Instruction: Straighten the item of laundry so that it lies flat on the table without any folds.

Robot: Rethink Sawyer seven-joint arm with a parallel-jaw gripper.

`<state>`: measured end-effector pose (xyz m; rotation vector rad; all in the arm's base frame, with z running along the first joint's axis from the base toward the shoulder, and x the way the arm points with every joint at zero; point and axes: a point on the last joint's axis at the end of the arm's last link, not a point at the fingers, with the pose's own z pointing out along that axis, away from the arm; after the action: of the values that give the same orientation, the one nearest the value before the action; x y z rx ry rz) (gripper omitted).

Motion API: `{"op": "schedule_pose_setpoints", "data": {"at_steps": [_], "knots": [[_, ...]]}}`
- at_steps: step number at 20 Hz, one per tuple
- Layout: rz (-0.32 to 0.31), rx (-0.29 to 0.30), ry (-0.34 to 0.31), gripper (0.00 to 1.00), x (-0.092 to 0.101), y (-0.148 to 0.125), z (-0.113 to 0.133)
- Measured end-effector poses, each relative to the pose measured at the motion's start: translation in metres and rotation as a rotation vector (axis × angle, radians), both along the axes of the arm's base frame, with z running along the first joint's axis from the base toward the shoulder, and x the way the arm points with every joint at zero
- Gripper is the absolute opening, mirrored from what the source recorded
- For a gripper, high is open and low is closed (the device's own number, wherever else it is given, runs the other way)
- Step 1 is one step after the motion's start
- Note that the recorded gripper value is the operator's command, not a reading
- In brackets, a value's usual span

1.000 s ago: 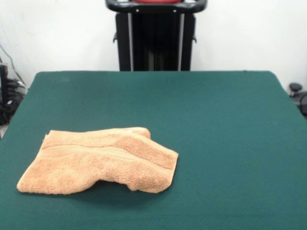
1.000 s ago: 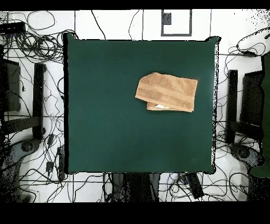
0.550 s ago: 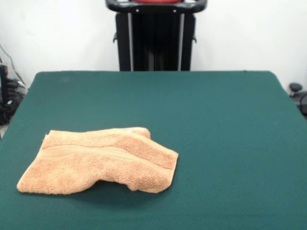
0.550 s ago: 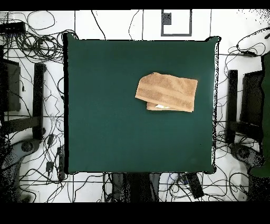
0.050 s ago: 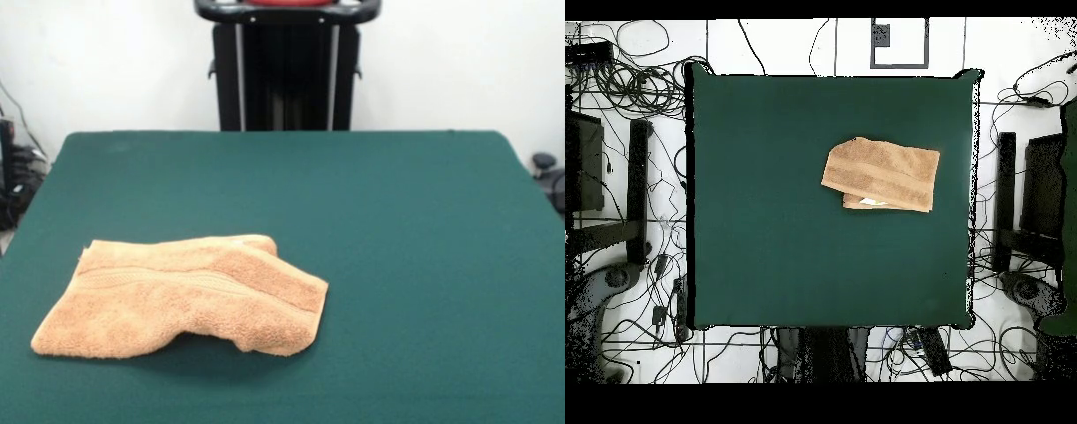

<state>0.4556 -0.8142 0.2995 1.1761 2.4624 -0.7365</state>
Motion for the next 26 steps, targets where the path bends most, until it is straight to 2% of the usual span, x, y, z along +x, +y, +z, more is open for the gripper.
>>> {"op": "schedule_pose_setpoints", "data": {"at_steps": [6,16,21,24,26], "knots": [[0.031,0.014,0.004,1.0,0.026,0.015,-0.013],[0.093,0.005,0.028,1.0,0.073,0.048,-0.012],[0.111,0.0,0.052,1.0,0.099,0.075,-0.01],[0.111,-0.004,0.061,1.0,0.108,0.086,-0.008],[0.099,-0.005,0.063,1.0,0.121,0.103,-0.005]]}}
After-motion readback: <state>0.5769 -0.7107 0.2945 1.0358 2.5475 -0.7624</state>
